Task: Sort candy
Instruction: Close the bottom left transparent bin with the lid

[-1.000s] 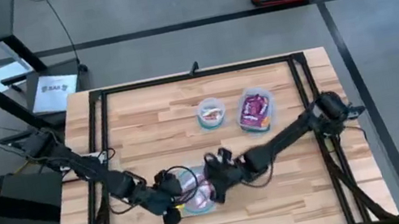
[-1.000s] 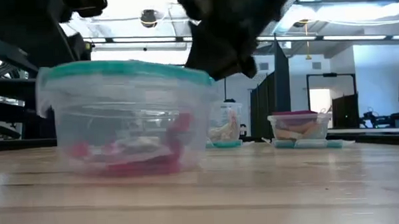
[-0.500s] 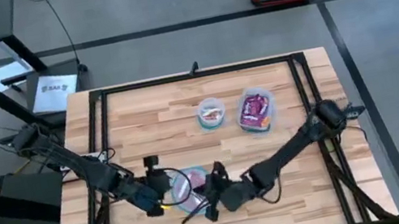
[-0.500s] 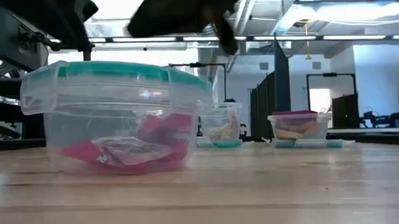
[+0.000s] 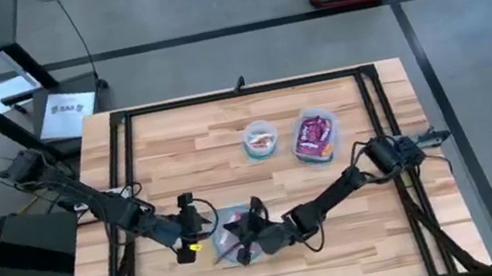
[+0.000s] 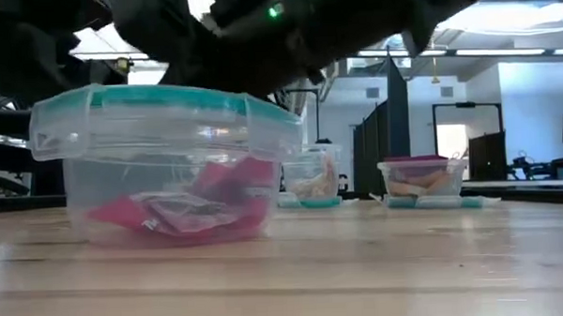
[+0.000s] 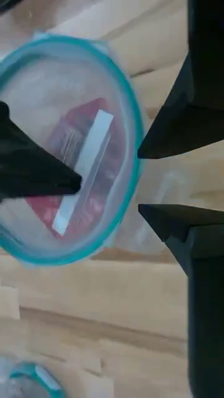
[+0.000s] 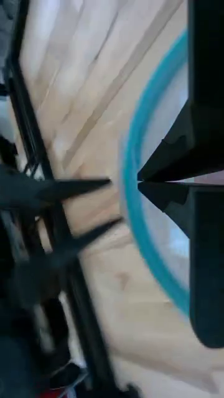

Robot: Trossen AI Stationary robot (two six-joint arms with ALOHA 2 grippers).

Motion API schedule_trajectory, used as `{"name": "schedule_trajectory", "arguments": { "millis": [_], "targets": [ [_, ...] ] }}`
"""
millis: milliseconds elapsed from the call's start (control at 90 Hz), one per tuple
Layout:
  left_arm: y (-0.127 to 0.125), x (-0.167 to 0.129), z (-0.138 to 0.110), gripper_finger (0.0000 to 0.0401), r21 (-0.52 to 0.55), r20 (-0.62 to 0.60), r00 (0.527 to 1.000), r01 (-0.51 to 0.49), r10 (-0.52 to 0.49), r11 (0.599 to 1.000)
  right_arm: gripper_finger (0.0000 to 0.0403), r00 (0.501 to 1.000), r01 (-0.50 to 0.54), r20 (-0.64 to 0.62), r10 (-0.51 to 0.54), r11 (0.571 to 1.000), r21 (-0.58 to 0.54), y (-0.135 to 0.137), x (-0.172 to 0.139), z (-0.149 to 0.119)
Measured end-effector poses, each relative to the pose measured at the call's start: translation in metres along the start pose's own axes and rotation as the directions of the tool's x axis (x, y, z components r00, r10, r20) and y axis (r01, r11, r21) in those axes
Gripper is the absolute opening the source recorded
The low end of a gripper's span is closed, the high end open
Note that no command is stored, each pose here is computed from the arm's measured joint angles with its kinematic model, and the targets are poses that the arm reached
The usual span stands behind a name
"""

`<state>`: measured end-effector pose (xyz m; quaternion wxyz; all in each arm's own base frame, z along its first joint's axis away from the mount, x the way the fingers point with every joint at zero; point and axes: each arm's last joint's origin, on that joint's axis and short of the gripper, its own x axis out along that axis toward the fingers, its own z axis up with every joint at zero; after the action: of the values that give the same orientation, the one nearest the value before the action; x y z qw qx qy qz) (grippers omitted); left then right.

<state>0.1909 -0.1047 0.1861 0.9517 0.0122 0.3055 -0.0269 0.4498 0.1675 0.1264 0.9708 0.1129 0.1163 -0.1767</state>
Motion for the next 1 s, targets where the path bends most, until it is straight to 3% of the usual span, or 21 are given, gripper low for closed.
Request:
{"name": "schedule_trajectory", "arguments": {
  "millis": [144,311,433,589,1000],
  "targets": [
    [0.000,0.001,-0.001,0.0113,-0.009,0.011,1.000,0.006,-0.006,1.000,0.0000,1.000,-0.009,-0.022,0.009,1.000,-0.025,-0.004,0.003,-0.001],
    [0.000,0.001,0.001,0.0113,-0.013,0.022,1.000,0.008,-0.008,1.000,0.0000,0.985,-0.146,-0.105,0.140,0.988,-0.049,-0.005,0.006,-0.001],
    [0.000,0.001,0.001,0.0113,-0.029,0.030,1.000,0.010,-0.009,1.000,0.0000,0.981,-0.134,-0.147,0.128,0.991,-0.028,-0.007,0.011,0.003],
    [0.000,0.001,0.001,0.0113,-0.033,0.031,0.999,0.008,-0.007,0.999,0.0000,0.946,-0.107,-0.309,0.094,0.994,-0.028,-0.010,0.016,0.006],
    [0.000,0.001,0.001,0.0113,-0.036,0.034,0.999,0.008,-0.006,0.999,0.0000,0.966,-0.067,-0.254,0.045,0.994,-0.080,-0.003,0.020,-0.012]
  ]
}}
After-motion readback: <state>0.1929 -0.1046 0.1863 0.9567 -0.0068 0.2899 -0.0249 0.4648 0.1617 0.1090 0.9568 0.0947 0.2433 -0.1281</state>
